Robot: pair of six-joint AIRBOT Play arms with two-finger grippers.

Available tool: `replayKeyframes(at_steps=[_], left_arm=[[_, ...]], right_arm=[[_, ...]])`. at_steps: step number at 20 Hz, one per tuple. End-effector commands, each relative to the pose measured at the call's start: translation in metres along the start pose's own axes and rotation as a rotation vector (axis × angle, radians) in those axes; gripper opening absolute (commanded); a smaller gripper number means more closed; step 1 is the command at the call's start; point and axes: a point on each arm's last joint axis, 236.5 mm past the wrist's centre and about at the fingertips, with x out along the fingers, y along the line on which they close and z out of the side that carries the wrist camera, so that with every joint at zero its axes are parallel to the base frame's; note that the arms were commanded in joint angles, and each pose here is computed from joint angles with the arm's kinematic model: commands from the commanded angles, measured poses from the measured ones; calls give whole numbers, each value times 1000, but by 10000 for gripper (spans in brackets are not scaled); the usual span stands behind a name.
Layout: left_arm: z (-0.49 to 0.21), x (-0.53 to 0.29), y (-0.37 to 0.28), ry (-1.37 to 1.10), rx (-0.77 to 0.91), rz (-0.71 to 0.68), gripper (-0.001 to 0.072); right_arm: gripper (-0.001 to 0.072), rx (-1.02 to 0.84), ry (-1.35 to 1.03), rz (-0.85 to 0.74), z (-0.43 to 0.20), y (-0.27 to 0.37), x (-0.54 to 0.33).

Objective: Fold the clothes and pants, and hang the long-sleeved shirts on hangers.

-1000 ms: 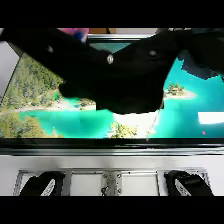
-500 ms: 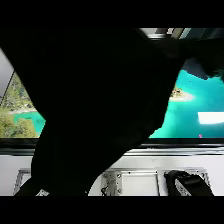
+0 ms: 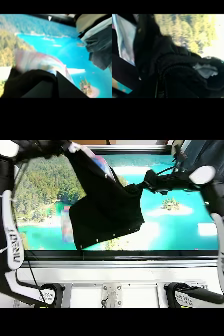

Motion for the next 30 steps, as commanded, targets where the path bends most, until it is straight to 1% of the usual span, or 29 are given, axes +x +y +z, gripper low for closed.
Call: replayKeyframes(at_steps=[1,3,5,8,10,12,16,18,21,26,30], left_arm=[[-31,33,49,107,-106,50,12],[-38,24,58,152,-157,68,12],[-47,7,65,213,-143,101,11],[-71,-18,80,280,-65,236,11],[-96,-35,93,311,-65,299,12],[-137,-47,104,366,-109,325,12],[-245,-65,146,490,-212,399,12],[-297,-74,166,543,-272,437,12],[-351,-87,185,595,-332,482,12],[-381,-88,196,585,-401,500,12],[-376,-88,192,591,-394,491,12]], right_arm=[[14,2,-25,-48,16,-42,48],[14,-13,-44,-54,22,-45,42],[13,-66,-37,-110,21,-53,29],[13,-166,88,-233,-12,-70,12],[14,-229,173,-317,-41,-83,7],[14,-251,245,-344,-74,-90,7],[14,-225,379,-372,-140,-111,17],[13,-213,417,-386,-163,-124,25],[14,-207,416,-393,-178,-136,37],[15,-169,482,-422,-203,-154,39],[16,-141,501,-410,-211,-153,43]])
